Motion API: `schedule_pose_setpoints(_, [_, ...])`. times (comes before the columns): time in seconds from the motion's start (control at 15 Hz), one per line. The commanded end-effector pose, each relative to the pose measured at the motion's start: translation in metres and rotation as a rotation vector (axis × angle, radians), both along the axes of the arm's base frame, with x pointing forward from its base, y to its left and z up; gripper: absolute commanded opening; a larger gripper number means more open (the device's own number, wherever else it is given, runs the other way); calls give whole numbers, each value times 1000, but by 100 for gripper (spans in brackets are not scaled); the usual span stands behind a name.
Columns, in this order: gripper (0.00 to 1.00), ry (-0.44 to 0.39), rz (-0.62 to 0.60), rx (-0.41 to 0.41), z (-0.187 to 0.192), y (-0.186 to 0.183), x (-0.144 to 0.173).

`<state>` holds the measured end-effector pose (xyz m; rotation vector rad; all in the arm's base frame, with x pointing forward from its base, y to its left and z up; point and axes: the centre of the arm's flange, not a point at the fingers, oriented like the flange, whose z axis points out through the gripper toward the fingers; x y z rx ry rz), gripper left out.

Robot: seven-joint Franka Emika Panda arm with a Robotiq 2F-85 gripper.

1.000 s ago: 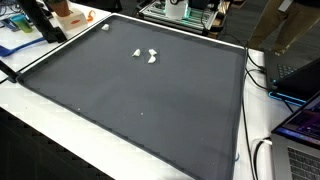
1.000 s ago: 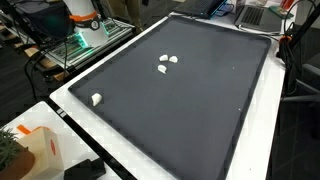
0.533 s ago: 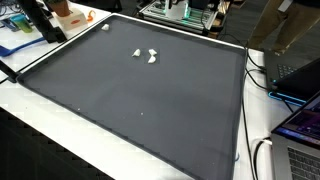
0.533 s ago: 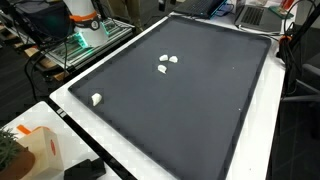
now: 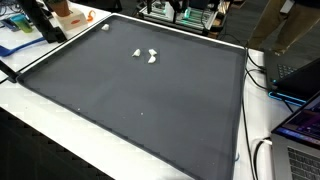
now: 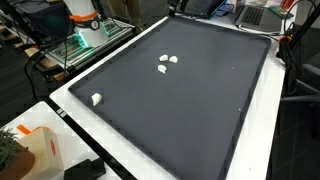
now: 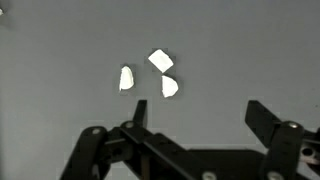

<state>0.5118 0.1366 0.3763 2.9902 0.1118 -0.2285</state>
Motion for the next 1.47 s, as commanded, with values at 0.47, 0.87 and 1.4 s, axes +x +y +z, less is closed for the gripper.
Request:
schedule_pose_setpoints(0.47, [100,138,248,-133,-35,19,46])
schedule_pose_setpoints(0.87, [100,284,323,-113,-59,14,70])
schedule_pose_setpoints(1.4, [100,309,258,-122,-74,10,81])
